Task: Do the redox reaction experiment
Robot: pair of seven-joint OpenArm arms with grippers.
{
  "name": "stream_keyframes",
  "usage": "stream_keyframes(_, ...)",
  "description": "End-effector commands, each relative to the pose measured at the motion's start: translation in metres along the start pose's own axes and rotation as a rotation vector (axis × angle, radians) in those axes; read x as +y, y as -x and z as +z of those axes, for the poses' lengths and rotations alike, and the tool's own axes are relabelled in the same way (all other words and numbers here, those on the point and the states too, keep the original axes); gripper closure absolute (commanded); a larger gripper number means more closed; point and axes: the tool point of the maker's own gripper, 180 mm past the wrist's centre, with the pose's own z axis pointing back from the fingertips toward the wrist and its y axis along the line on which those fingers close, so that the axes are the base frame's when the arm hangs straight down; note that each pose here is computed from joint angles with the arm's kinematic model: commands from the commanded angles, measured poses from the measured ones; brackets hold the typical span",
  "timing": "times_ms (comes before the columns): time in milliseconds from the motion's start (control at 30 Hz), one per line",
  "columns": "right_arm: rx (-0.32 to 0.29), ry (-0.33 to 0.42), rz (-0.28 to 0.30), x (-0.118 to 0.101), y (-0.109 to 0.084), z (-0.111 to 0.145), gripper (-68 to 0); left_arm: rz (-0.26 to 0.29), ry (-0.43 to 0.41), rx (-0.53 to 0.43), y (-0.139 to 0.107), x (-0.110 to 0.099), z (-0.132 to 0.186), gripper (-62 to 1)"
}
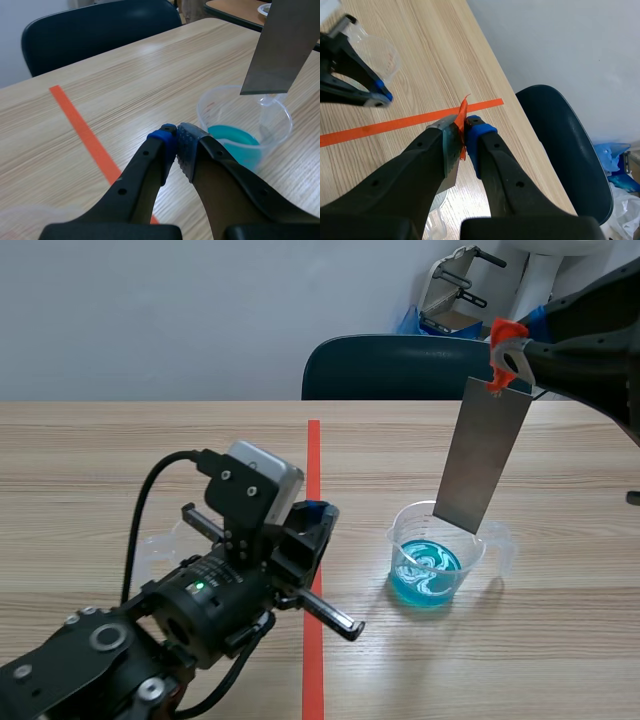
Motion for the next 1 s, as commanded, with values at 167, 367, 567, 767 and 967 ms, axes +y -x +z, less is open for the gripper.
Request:
stream_keyframes(167, -0.029, 0.005, 0.013, -0.004, -0.009, 0.001, -0.8, -0.030, -0.102, 0.089, 0.008, 0.019, 0.059, -3.0)
stream_keyframes(367, -0.027, 0.006, 0.013, -0.004, -0.009, 0.001, -0.8, -0.064, -0.196, 0.158, 0.004, 0.037, 0.112, -3.0)
stream_keyframes(567, -0.027, 0.006, 0.013, -0.004, -0.009, 0.001, -0.8, -0.076, -0.272, 0.217, -0.009, 0.048, 0.153, -3.2)
stream_keyframes(767, -0.027, 0.006, 0.013, -0.004, -0.009, 0.001, -0.8, -0.081, -0.300, 0.244, -0.029, 0.049, 0.177, -3.2)
stream_keyframes(967, -0.027, 0.006, 0.013, -0.004, -0.009, 0.001, -0.8, -0.065, -0.341, 0.239, -0.052, 0.054, 0.186, -3.2)
